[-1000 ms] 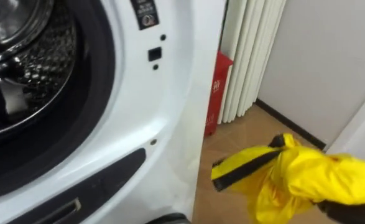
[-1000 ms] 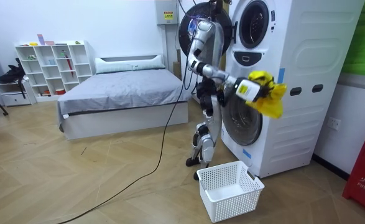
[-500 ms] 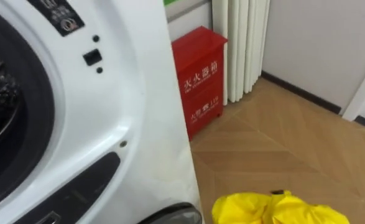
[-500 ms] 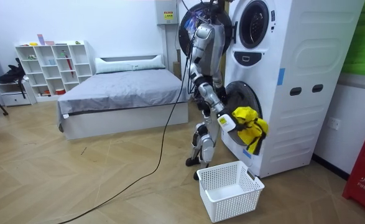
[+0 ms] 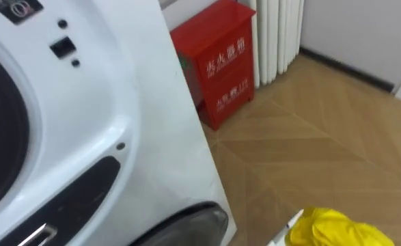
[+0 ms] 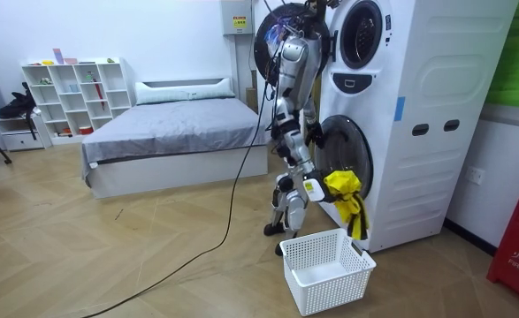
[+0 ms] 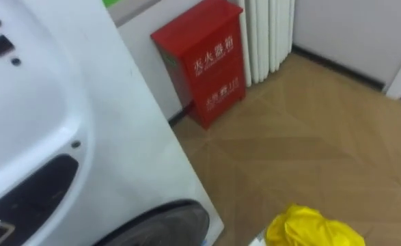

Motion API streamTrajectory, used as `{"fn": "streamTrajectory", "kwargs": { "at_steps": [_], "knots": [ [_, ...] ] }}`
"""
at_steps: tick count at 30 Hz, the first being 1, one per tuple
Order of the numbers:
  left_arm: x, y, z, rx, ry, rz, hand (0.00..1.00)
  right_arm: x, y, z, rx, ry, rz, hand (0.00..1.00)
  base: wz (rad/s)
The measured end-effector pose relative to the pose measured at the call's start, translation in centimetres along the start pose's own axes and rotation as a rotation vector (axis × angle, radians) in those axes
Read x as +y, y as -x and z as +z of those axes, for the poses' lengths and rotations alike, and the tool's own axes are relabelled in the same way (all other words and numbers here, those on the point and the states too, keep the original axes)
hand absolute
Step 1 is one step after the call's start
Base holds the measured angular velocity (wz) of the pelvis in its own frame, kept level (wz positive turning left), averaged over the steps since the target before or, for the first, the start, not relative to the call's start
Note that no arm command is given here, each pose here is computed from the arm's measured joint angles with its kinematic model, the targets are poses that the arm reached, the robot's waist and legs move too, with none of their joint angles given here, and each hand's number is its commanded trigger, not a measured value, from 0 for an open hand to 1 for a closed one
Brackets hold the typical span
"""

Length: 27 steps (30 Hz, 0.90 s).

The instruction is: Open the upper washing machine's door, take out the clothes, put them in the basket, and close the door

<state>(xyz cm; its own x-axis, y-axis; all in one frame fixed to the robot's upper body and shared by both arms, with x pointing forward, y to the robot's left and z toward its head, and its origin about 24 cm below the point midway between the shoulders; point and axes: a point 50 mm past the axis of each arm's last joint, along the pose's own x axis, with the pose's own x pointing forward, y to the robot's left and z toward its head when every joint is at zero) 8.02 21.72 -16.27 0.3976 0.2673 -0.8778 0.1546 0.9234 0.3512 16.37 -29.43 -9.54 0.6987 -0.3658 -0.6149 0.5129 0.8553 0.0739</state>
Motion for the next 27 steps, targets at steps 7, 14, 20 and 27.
{"fn": "streamTrajectory", "kwargs": {
  "at_steps": [7, 14, 20, 27],
  "knots": [
    [-0.4, 0.0, 0.2, -0.008, 0.006, -0.011, 0.0, -0.6, -0.2, -0.9, 0.049, -0.025, -0.032, 0.8, 0.02],
    [-0.4, 0.0, 0.5, -0.021, 0.007, -0.012, 0.0, -1.3, -0.1, -1.6, 0.084, -0.03, -0.082, 0.0, 0.04],
    [-0.3, -0.1, 0.6, -0.03, 0.008, -0.01, 0.0, -1.8, -0.1, -1.9, 0.1, -0.056, -0.125, 0.0, 0.05],
    [-0.3, -0.1, 0.7, -0.035, 0.009, -0.009, 0.0, -2.1, -0.2, -1.6, 0.075, -0.065, -0.156, 0.0, 0.0]
  ]
}}
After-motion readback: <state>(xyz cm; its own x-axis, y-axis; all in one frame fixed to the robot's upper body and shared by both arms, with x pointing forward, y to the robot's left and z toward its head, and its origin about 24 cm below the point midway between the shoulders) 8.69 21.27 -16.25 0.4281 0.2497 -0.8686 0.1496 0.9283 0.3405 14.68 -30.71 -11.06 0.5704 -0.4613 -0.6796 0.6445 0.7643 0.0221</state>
